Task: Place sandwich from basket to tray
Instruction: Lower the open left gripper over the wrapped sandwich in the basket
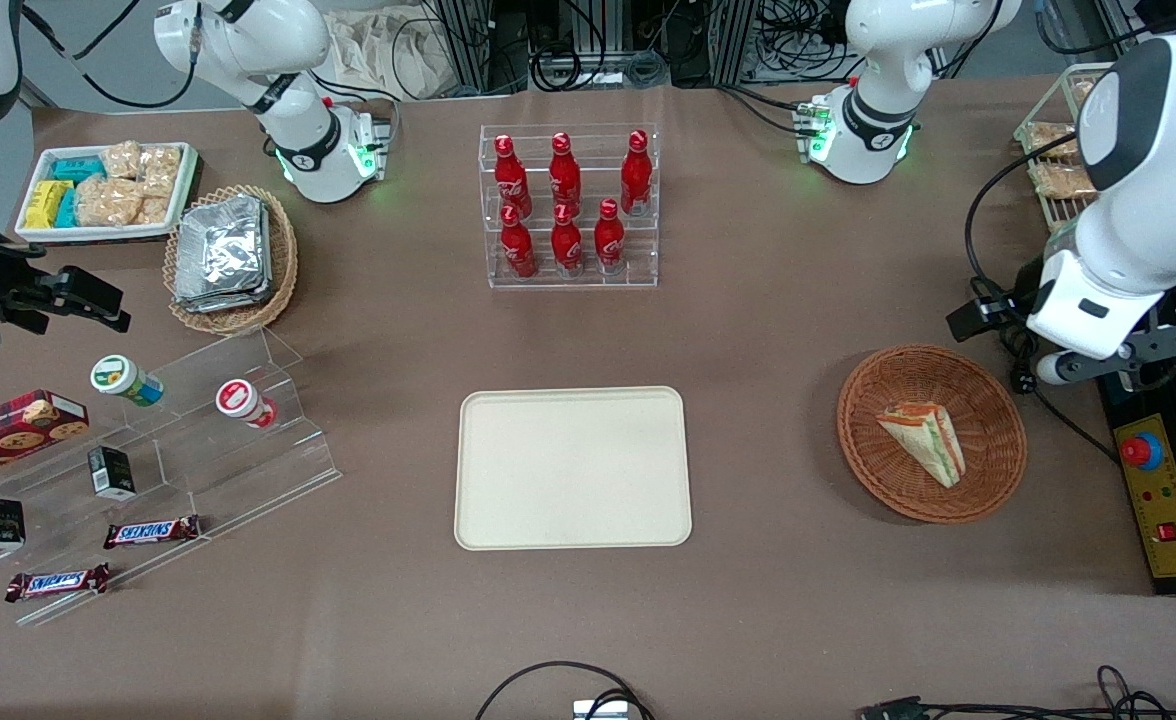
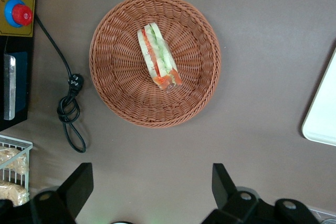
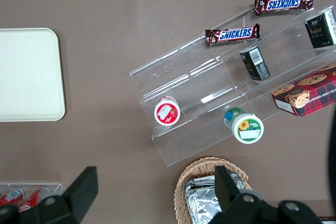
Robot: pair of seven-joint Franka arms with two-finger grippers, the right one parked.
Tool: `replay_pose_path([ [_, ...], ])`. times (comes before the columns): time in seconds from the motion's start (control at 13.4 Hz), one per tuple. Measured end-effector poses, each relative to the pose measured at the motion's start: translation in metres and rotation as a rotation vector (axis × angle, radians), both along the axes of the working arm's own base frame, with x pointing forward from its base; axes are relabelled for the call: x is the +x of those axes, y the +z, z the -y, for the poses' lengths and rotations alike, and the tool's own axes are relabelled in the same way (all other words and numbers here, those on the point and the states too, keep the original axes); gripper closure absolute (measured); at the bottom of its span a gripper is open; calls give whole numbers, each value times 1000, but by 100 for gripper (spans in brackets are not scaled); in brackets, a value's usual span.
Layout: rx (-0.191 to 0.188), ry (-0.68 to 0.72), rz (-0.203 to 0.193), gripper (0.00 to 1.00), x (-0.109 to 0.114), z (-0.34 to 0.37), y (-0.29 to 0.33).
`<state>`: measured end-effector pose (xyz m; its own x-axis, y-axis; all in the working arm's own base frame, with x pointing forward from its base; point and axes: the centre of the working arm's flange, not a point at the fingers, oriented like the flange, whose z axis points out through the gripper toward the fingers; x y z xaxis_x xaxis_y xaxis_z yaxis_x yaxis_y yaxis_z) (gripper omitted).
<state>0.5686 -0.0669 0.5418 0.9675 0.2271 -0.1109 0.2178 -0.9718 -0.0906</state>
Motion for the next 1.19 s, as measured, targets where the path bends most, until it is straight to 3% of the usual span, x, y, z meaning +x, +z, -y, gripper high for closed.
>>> replay_pose_path([
  [0.37,-11,29,-2,0,15,0,-3],
  [0.6,17,240,-5,0,22,-3,-27],
  [0.9,46,452,51,0,26,-1,-101],
  [1.19,72,466,121,0,27,-12,-182],
])
